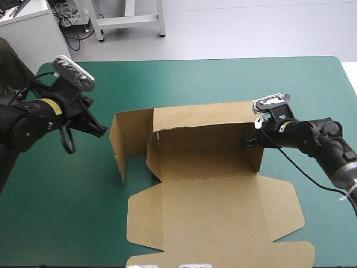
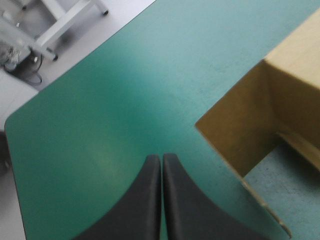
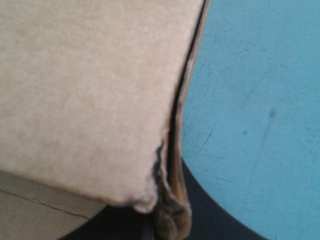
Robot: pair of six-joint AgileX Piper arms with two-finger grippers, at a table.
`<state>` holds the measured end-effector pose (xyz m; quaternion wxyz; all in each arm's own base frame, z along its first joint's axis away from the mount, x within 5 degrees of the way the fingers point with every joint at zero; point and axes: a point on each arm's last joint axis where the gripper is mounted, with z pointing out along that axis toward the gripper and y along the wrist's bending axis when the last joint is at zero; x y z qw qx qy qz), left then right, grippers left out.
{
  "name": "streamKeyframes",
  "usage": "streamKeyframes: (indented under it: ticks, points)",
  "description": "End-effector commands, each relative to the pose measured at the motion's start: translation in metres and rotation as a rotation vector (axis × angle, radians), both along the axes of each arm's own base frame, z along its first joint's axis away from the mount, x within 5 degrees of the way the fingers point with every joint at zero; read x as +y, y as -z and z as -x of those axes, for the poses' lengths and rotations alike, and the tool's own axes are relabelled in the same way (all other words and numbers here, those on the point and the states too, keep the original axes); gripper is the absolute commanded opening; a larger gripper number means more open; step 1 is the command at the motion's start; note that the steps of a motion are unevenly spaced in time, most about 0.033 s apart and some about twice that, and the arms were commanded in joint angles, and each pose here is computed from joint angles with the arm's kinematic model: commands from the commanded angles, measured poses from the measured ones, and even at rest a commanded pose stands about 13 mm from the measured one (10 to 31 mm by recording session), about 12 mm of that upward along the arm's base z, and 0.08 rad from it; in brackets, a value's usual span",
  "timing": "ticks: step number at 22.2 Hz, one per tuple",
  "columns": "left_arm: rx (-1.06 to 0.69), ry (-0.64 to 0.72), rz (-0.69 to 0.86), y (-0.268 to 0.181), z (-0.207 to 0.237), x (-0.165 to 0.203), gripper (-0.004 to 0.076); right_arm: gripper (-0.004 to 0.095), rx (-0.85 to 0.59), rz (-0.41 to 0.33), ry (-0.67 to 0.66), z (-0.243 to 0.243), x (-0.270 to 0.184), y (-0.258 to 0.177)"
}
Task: Fold the box
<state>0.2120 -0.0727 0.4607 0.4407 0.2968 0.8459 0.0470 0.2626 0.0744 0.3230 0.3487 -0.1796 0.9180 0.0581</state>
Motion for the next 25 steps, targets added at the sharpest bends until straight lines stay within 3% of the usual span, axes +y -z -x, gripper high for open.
streamKeyframes:
  ticks: [1,6,9,13,19,25]
  points:
    - [-0.051,-0.108,0.114,-0.018,0.007,0.028,-0.0006,-0.0023,-0.059,0.017,-0.002,0.002,-0.004,-0.016]
    - [-0.008,-0.272,0.23,0.001,0.012,0.062,-0.0006,-0.0023,-0.049,-0.009,0.011,0.002,-0.003,-0.016]
    - [0.012,-0.292,0.223,0.027,0.027,0.065,-0.0006,-0.0023,-0.038,-0.023,0.023,0.003,-0.003,-0.019]
    - [0.007,-0.301,0.228,0.062,0.046,0.066,-0.0006,-0.0023,0.057,0.011,0.003,0.009,-0.004,-0.038]
    - [-0.061,-0.3,0.228,0.059,0.061,0.067,-0.0006,-0.0023,0.32,0.071,-0.031,-0.027,0.007,-0.039]
    - [-0.066,-0.299,0.228,0.059,0.062,0.067,-0.0006,-0.0023,0.366,0.026,-0.074,-0.067,0.023,-0.022]
